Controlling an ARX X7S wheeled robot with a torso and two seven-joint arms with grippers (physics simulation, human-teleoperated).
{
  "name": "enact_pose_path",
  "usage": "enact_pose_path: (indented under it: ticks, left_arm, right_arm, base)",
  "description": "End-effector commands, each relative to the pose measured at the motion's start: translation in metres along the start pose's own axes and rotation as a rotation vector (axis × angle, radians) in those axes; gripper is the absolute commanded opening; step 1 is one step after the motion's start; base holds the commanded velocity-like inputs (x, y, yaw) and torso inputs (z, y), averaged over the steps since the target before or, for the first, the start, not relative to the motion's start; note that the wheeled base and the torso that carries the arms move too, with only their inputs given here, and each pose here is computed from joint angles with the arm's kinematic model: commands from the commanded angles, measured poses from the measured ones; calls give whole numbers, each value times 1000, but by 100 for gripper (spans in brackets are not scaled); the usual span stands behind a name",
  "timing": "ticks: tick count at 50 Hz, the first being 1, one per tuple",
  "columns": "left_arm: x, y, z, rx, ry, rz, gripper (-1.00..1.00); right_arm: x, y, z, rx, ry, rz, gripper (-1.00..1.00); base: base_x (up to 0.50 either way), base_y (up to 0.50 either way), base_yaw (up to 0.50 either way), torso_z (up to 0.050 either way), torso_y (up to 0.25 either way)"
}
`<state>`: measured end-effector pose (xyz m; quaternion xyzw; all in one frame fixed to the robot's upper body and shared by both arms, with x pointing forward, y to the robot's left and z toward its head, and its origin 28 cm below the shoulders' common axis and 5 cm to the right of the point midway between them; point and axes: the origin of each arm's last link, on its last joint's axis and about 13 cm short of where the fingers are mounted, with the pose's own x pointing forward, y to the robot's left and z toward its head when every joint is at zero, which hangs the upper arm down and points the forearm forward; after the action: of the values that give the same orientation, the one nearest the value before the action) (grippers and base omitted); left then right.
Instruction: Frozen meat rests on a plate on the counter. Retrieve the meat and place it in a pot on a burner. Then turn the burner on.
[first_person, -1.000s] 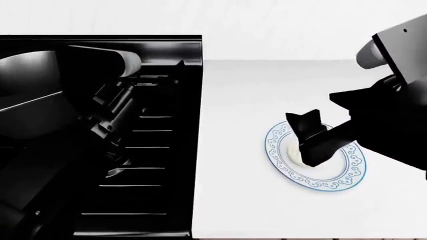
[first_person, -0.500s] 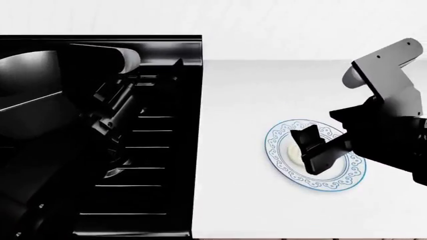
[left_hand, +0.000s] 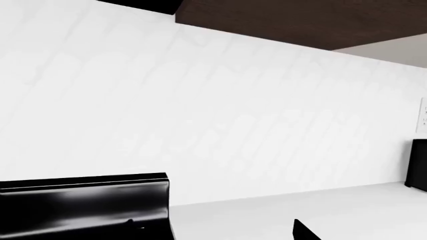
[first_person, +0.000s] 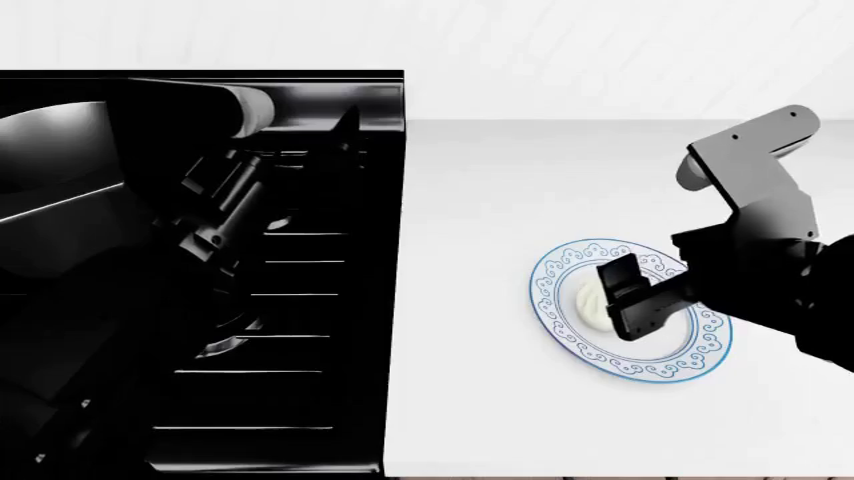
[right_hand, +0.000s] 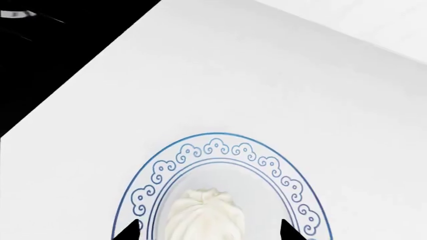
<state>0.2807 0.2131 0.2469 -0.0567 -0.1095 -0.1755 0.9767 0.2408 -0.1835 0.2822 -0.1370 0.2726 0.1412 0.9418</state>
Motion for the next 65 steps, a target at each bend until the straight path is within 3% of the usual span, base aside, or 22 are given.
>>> enact_pose_path:
  ticks: [1,43,65]
  left_arm:
    - [1,1,0,4,-7,3,100]
    - [7,4,-6,-27,19,26,100]
    - [9,5,-8,-28,26,30,100]
  right_arm:
    - [15,-4,-2,-7,33,7,100]
    - [54,-8,-21,4,126,78,100]
    - [58,-7,-26,-4,188,67,100]
  base:
    - [0,0,0,0,0]
    - [0,0,0,0,0]
    - [0,0,0,0,0]
